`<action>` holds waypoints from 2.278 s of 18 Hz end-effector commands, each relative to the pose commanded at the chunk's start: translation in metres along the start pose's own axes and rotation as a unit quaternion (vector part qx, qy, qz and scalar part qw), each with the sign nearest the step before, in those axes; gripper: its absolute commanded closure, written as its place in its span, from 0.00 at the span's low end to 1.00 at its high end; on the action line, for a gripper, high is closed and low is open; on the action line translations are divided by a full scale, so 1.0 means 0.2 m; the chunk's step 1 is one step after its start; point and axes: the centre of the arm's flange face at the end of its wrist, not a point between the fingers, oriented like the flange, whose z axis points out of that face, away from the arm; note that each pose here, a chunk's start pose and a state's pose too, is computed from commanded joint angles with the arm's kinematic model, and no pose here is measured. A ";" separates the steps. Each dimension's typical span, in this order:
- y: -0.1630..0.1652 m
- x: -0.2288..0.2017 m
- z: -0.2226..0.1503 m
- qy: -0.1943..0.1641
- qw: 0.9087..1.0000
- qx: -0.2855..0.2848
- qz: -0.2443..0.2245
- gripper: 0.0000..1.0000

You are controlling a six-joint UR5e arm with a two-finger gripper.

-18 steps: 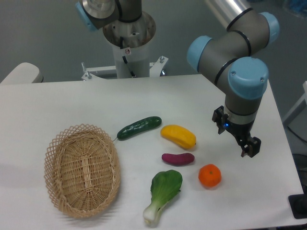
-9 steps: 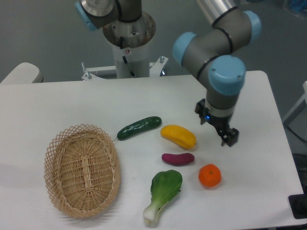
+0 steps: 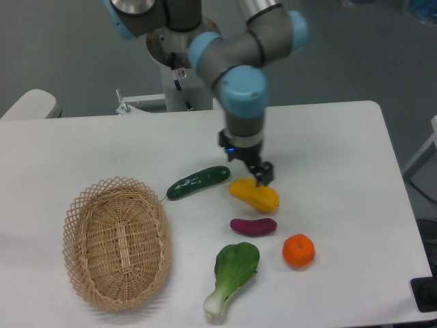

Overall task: Pick up the cucumber from the table
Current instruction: 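Move the gripper over the green cucumber and lower toward it, then close the gripper around the middle of the green cucumber, then lift the cucumber and carry it past the yellow pepper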

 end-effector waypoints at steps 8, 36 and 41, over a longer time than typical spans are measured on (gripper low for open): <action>-0.12 0.16 0.14 0.025 0.999 -0.019 0.034 0.00; -0.13 -0.05 0.15 0.036 0.998 -0.023 0.053 0.83; 0.05 -0.35 -0.14 0.037 0.997 -0.020 0.058 0.83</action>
